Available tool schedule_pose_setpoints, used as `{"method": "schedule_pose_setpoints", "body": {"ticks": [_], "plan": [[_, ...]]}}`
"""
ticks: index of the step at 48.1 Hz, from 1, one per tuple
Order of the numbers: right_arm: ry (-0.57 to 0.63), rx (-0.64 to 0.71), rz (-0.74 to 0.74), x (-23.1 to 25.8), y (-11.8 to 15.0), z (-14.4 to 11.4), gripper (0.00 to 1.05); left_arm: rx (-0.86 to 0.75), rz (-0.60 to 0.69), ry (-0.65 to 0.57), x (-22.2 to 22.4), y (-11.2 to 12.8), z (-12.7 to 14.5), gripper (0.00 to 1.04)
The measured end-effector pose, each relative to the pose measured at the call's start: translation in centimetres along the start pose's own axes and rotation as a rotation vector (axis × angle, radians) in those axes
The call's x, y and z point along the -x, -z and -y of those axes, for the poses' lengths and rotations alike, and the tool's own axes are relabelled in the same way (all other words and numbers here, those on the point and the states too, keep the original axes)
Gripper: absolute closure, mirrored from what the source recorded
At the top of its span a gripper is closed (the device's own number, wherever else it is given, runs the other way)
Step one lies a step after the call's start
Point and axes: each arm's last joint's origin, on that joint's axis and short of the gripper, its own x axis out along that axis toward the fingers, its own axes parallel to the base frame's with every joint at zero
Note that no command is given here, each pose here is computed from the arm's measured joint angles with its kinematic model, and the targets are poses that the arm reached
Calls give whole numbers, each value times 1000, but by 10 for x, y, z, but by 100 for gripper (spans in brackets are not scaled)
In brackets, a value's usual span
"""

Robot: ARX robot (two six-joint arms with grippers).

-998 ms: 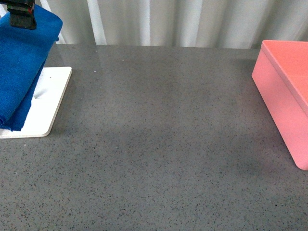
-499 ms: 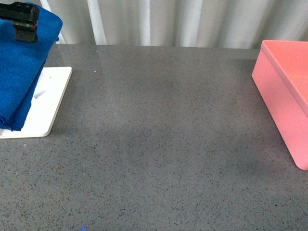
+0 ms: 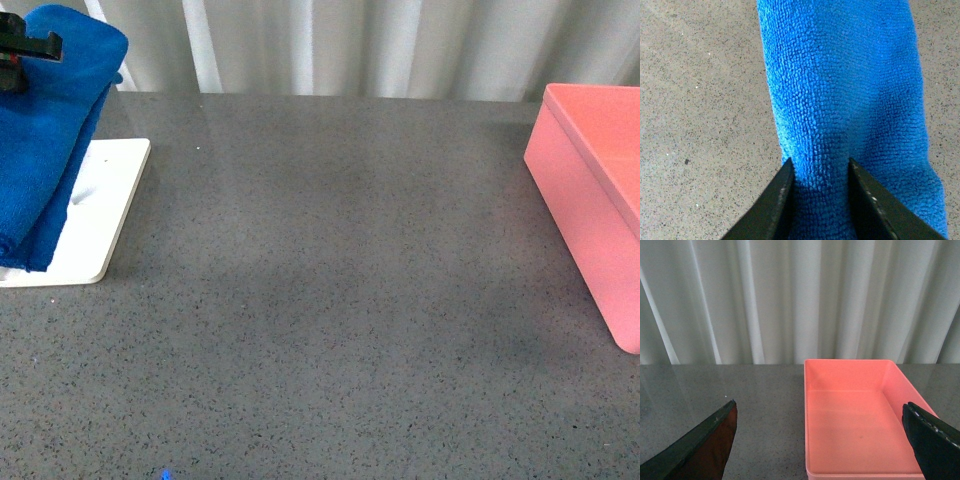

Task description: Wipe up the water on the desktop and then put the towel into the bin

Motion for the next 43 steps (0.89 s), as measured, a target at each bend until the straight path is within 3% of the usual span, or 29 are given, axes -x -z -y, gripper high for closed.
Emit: {"method": "schedule_pose_setpoints", "body": {"ticks": [9,18,26,33,43], "plan": [[0,0,0,0,0,0,7,9,8,9,2,-1,-4,101],[0,0,0,0,0,0,7,50,56,75,21,-13,-11,101],[0,0,0,0,0,0,7,88,144,139,60,-38,-16,101],[0,0,0,0,0,0,7,117,253,246,106,-57,-10,101],[0,0,0,0,0,0,7,133,333,474,153,-53,16,101]]}}
